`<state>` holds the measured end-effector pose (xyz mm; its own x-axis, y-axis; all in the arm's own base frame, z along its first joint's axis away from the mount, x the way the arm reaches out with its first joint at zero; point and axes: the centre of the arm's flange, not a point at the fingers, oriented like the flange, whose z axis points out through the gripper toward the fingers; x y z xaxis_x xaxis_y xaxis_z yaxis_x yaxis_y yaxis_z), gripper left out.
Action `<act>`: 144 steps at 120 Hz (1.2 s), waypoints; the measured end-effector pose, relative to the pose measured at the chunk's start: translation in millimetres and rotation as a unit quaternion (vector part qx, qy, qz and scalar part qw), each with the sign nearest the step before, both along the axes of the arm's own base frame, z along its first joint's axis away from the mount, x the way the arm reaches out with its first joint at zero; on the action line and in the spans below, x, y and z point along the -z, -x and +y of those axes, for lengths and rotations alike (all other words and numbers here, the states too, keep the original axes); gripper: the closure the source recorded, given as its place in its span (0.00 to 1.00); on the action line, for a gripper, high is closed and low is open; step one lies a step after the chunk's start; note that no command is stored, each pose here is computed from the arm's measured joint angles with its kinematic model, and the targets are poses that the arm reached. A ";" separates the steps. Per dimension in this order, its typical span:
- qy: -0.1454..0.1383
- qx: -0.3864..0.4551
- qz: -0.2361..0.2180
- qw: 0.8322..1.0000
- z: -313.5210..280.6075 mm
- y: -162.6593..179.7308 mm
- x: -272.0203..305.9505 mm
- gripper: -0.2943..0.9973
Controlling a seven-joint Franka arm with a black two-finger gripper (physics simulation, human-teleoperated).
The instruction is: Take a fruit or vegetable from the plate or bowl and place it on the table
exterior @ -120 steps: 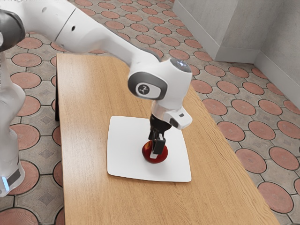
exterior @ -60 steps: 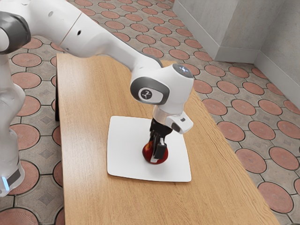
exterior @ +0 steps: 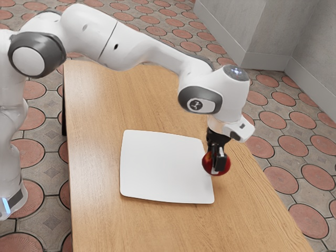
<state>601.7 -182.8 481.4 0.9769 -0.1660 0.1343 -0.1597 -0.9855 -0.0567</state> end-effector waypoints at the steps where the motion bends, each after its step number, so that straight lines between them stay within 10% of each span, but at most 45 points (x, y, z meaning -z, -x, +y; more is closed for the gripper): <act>1: -0.001 0.001 -0.003 1.000 -1.3 -3.0 -0.6 0.56; 44: -0.004 -0.005 -0.075 0.997 -4.7 -66.2 -5.1 0.60; 86: 0.016 0.000 -0.115 0.993 1.8 -69.9 -33.9 0.26; 119: 0.176 -0.114 -0.165 0.964 -53.2 26.8 -199.9 0.23; 144: 0.203 -0.336 -0.132 0.910 47.2 -2.5 -194.7 0.23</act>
<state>604.2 -135.6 676.1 0.7647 0.5728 0.2951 0.4534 -0.8037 0.3853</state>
